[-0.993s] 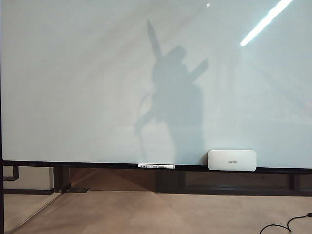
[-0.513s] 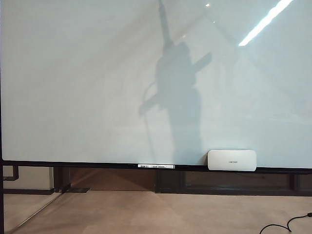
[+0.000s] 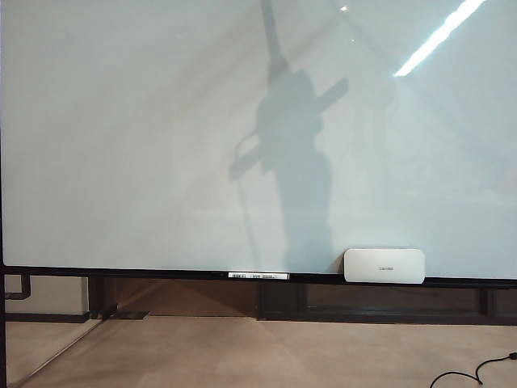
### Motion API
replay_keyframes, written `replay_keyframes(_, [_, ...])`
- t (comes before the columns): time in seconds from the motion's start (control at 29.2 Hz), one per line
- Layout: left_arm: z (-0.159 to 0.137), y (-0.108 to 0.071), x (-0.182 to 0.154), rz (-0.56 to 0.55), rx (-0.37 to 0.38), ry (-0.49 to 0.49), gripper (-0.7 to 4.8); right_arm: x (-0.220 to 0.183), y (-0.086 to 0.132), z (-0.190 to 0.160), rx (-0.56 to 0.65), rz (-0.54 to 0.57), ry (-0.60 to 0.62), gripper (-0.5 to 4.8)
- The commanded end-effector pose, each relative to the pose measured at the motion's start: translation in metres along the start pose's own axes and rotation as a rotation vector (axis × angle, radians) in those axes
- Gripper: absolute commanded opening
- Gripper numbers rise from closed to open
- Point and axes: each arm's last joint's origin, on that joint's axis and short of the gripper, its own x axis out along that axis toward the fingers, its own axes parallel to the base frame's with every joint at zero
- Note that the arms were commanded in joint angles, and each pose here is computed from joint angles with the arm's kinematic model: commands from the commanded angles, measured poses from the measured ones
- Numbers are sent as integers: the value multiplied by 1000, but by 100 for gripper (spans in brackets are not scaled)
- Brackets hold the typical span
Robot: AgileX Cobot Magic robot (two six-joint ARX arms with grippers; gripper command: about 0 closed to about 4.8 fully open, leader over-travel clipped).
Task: Reach to the right to find the marker pen, pick it up, and write the number 19 on the whiteboard.
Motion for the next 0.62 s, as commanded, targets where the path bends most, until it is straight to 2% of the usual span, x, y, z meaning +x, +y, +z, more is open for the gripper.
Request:
replay_keyframes(0.03, [3, 0, -1, -2, 9, -22, -5, 1, -2, 0, -4, -71, -8, -5])
replay_keyframes(0.27, [3, 0, 0, -2, 9, -22, -5, 8, -2, -10, 2, -97, 68, -5])
replay_keyframes(0.41, [2, 0, 0, -2, 33, -18, -5, 12, -2, -12, 0, -96, 62, -5])
replay_keyframes(0.62, [1, 0, 1, -5, 30, 2, -5, 13, -2, -14, -4, -97, 69, -5])
